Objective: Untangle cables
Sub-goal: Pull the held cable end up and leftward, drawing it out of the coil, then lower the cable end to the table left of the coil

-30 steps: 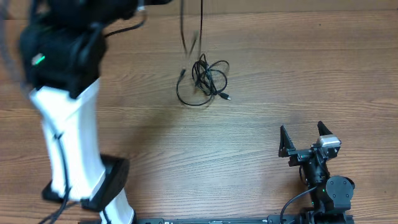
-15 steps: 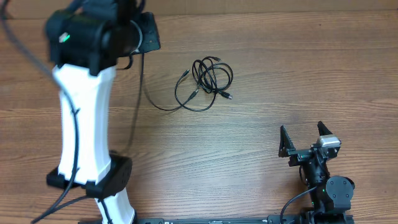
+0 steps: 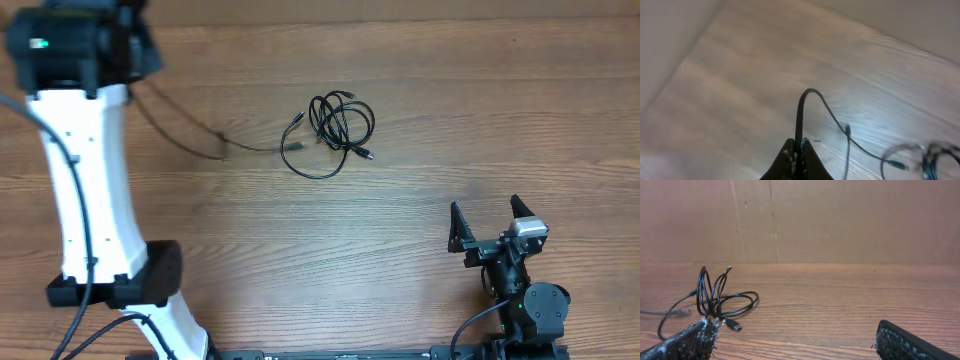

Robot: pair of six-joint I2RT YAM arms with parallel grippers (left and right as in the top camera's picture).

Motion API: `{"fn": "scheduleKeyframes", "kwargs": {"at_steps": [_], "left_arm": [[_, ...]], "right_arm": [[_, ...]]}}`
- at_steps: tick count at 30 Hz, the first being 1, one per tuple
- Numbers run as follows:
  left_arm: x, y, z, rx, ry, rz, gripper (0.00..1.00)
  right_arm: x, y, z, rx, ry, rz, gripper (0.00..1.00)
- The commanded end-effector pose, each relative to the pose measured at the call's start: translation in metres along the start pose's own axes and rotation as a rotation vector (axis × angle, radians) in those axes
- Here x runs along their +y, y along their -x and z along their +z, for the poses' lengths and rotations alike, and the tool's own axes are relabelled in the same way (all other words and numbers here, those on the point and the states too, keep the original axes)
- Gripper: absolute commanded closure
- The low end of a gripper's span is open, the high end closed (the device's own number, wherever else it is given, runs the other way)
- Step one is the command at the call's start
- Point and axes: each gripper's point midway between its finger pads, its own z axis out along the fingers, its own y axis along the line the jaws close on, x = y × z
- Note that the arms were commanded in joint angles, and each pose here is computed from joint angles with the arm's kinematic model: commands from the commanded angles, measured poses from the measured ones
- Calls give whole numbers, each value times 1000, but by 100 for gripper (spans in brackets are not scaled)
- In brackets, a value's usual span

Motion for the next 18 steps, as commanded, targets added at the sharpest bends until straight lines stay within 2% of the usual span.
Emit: {"fn": "scheduleKeyframes", "kwargs": {"at_steps": [1, 4, 12, 15, 18], "left_arm": [[15, -2, 6, 82, -105, -150, 96], [2, -14, 16, 189, -222, -180, 96], [-17, -50, 44, 359, -230, -128, 96], [-11, -64, 59, 391, -144, -86, 96], [11, -67, 80, 376, 14, -120, 96]], "right_arm": [[-2, -3, 1, 4, -7, -5, 0], [-2, -3, 1, 4, -7, -5, 0], [-2, -3, 1, 4, -7, -5, 0], [-2, -3, 1, 4, -7, -5, 0], [-2, -3, 1, 4, -7, -5, 0]]}}
